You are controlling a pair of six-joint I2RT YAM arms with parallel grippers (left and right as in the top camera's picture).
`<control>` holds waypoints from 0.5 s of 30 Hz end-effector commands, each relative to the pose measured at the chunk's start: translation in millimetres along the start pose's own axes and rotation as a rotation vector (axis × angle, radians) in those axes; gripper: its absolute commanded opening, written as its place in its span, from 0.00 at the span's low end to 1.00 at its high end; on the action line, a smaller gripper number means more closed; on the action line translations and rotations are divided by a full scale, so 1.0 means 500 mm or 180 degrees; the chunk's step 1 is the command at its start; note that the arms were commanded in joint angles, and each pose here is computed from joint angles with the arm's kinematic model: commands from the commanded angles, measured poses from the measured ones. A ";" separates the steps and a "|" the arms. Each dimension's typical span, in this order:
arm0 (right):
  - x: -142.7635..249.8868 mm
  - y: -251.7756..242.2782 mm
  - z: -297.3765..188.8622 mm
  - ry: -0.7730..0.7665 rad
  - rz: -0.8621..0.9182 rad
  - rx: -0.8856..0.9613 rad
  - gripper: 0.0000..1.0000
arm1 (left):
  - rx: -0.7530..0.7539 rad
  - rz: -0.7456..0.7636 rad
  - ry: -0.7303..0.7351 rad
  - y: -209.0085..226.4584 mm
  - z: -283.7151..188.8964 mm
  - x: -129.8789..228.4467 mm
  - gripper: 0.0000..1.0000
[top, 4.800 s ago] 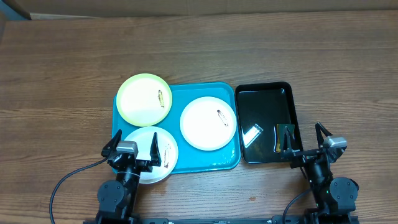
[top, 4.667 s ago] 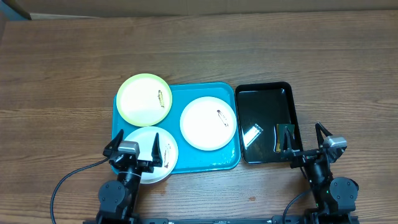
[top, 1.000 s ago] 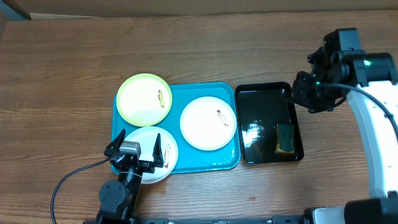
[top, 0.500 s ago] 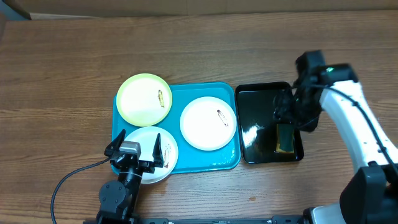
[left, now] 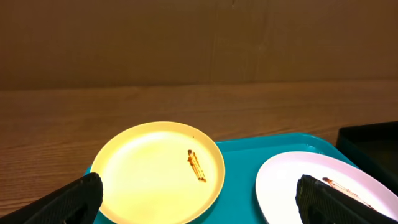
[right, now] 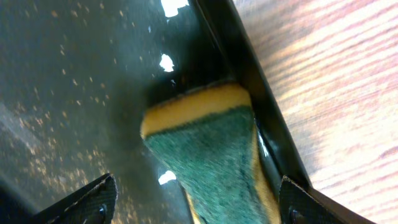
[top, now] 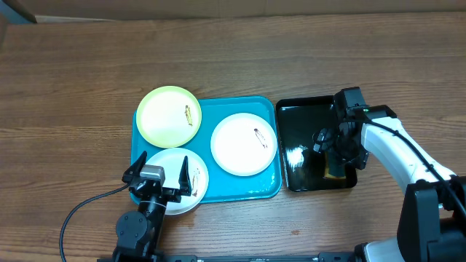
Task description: Clean dirty plates on tray and stack at the side
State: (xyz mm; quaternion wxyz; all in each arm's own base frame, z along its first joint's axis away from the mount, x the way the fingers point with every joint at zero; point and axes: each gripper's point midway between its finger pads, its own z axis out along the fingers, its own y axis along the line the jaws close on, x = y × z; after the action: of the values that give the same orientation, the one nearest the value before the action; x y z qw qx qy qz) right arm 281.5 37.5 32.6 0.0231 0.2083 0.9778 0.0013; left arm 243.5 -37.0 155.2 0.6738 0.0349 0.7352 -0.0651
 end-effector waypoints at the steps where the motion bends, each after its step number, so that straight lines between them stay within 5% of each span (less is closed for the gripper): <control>1: -0.014 -0.015 0.008 -0.0157 0.0015 0.0150 0.83 | 0.0004 0.0045 -0.0018 -0.001 0.000 -0.001 1.00; 15: 0.029 0.009 0.024 0.0139 0.0014 -0.0134 0.66 | 0.0006 0.0045 -0.0018 -0.001 0.000 -0.001 1.00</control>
State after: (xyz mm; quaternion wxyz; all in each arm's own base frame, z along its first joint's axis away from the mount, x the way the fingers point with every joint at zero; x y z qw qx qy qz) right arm 275.1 36.9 21.2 0.0206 0.2114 0.9772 0.0011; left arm 243.5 -37.0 155.3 0.6739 0.0349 0.7351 -0.0651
